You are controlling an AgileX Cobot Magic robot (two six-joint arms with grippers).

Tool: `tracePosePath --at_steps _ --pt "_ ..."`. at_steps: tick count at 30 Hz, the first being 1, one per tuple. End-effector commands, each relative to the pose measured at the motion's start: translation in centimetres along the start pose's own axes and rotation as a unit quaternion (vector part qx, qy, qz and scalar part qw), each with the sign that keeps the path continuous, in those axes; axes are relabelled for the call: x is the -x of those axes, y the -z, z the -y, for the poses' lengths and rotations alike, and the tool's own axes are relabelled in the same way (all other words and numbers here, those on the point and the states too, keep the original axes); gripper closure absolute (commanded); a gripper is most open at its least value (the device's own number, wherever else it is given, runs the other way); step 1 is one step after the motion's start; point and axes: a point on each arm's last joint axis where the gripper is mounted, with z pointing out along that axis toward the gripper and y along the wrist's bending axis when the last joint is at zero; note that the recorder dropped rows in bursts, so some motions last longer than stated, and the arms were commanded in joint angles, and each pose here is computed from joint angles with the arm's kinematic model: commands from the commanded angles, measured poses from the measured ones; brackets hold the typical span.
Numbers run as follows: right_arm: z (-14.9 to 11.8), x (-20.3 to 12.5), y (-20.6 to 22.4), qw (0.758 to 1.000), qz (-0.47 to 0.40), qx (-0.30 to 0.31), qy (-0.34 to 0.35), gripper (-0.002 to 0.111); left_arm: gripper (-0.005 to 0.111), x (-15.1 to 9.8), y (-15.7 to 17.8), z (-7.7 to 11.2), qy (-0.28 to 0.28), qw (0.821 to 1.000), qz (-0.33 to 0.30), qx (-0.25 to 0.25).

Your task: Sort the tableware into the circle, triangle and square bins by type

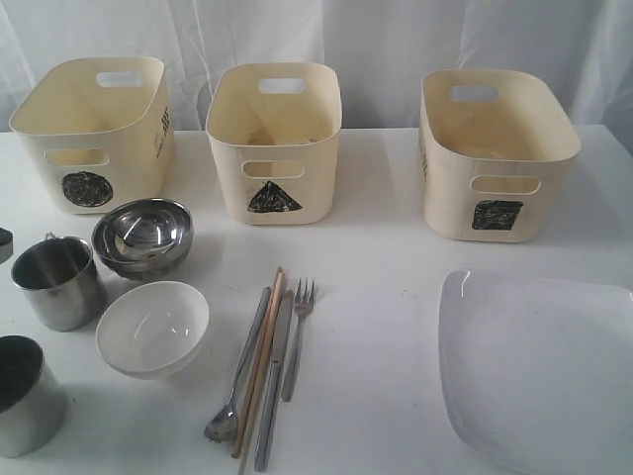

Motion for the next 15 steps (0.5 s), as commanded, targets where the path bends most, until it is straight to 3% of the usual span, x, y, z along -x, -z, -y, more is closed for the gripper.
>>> tracePosePath --at_steps 1,6,10,13,15 --pt "0.0 0.1 0.0 1.000 0.008 -0.003 0.002 0.108 0.107 -0.2 1.3 0.0 0.018 1.000 -0.023 0.007" --pt "0.0 0.1 0.0 1.000 0.008 -0.003 0.002 0.108 0.107 0.9 8.1 -0.6 0.008 0.999 -0.003 0.045" --pt "0.0 0.1 0.0 1.000 0.008 -0.003 0.002 0.108 0.107 1.9 15.7 -0.6 -0.020 0.992 0.083 0.093" --pt "0.0 0.1 0.0 1.000 0.008 -0.003 0.002 0.108 0.107 3.4 20.5 -1.0 -0.060 0.955 0.227 0.181" --pt "0.0 0.1 0.0 1.000 0.008 -0.003 0.002 0.108 0.107 5.5 23.2 -1.7 -0.050 0.890 0.378 0.250"
